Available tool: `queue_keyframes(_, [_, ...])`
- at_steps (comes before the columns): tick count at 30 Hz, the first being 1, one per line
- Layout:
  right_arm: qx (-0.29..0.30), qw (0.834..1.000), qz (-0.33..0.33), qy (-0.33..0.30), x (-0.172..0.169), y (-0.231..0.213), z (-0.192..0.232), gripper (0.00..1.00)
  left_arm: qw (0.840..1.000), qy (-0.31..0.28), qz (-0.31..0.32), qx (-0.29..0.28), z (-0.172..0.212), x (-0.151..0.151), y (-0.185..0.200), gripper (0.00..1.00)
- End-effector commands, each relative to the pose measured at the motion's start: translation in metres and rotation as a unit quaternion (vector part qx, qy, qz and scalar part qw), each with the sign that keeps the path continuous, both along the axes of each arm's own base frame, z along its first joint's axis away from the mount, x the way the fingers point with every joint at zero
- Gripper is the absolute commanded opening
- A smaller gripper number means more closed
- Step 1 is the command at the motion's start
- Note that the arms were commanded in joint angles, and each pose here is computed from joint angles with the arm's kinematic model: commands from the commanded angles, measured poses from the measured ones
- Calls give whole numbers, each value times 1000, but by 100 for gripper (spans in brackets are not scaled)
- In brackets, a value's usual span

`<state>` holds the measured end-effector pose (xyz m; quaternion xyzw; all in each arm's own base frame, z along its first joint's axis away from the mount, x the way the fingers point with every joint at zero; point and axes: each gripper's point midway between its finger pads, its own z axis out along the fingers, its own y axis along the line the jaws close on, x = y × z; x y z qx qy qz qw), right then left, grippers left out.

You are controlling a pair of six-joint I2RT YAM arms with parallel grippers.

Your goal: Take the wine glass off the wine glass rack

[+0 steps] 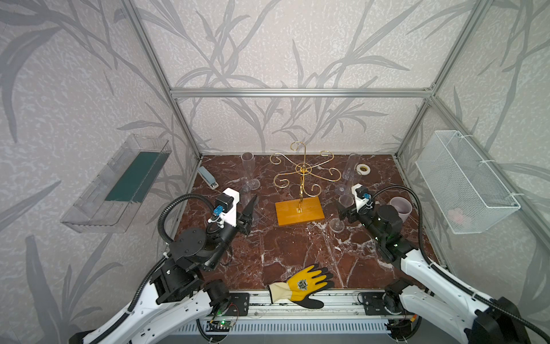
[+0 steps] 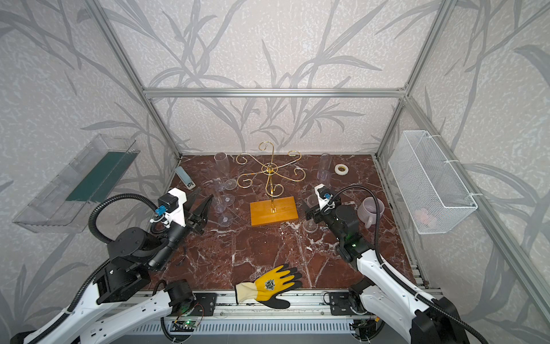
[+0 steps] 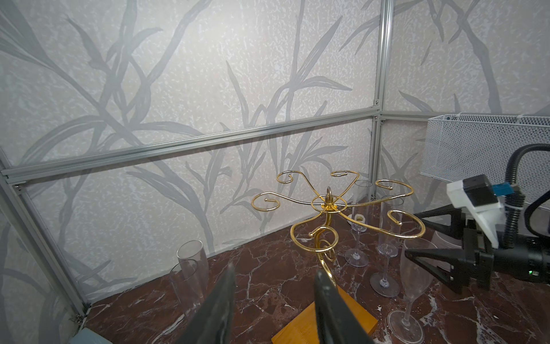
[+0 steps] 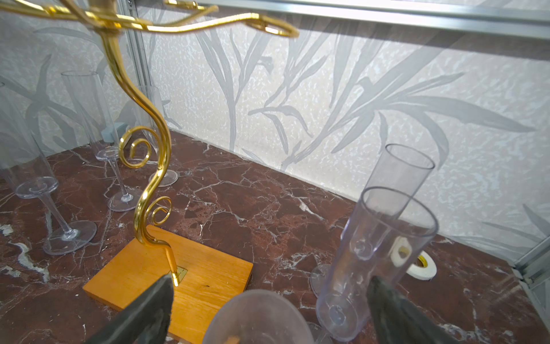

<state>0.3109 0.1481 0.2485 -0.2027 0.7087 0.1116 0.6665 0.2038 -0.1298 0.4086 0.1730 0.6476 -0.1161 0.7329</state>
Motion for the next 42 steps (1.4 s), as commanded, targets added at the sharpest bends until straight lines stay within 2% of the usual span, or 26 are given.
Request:
queue_keyframes(1, [-9, 999, -7, -30, -10, -8, 34, 99, 1000, -22, 17, 11, 9, 0, 6, 46])
queue_keyframes(6, [-11, 997, -3, -72, -29, -16, 73, 99, 997, -42, 56, 15, 16, 5, 16, 48])
queue_keyframes(9, [-24, 996, -17, -89, -35, -24, 92, 99, 991, -61, 116, 36, 22, 11, 33, 59])
queue_keyframes(13, [-56, 990, -79, -99, -27, -47, 104, 99, 967, -111, 224, 49, 38, 13, 70, 68])
queue_keyframes(16, [-63, 984, -147, -75, -12, -77, 93, 99, 943, -116, 309, 51, 30, 13, 110, 70])
queue_keyframes(20, [-11, 975, -222, -16, 4, -124, 58, 99, 908, -94, 407, 18, -10, 13, 162, 70])
queue_keyframes(25, [29, 961, -273, 21, 7, -155, 13, 99, 912, -4, 411, -5, -86, 48, 175, 73])
queue_keyframes(28, [16, 967, -248, 50, 5, -147, -16, 99, 907, 55, 416, -20, -123, 71, 184, 73])
queue_keyframes(32, [23, 964, -252, 83, 3, -148, -58, 99, 884, 91, 456, -38, -161, 88, 204, 77])
queue_keyframes(35, [27, 964, -239, 112, 7, -142, -89, 99, 879, 126, 458, -44, -202, 103, 209, 87])
queue_keyframes(36, [21, 965, -230, 128, 9, -139, -99, 99, 878, 135, 457, -42, -213, 107, 209, 97])
queue_keyframes(37, [14, 964, -219, 149, 11, -135, -112, 99, 878, 147, 454, -37, -225, 112, 207, 99])
queue_keyframes(40, [8, 964, -202, 175, 22, -128, -137, 99, 862, 169, 475, -55, -252, 120, 213, 99])
queue_keyframes(42, [5, 966, -190, 176, 29, -123, -137, 99, 868, 172, 463, -53, -264, 131, 208, 99])
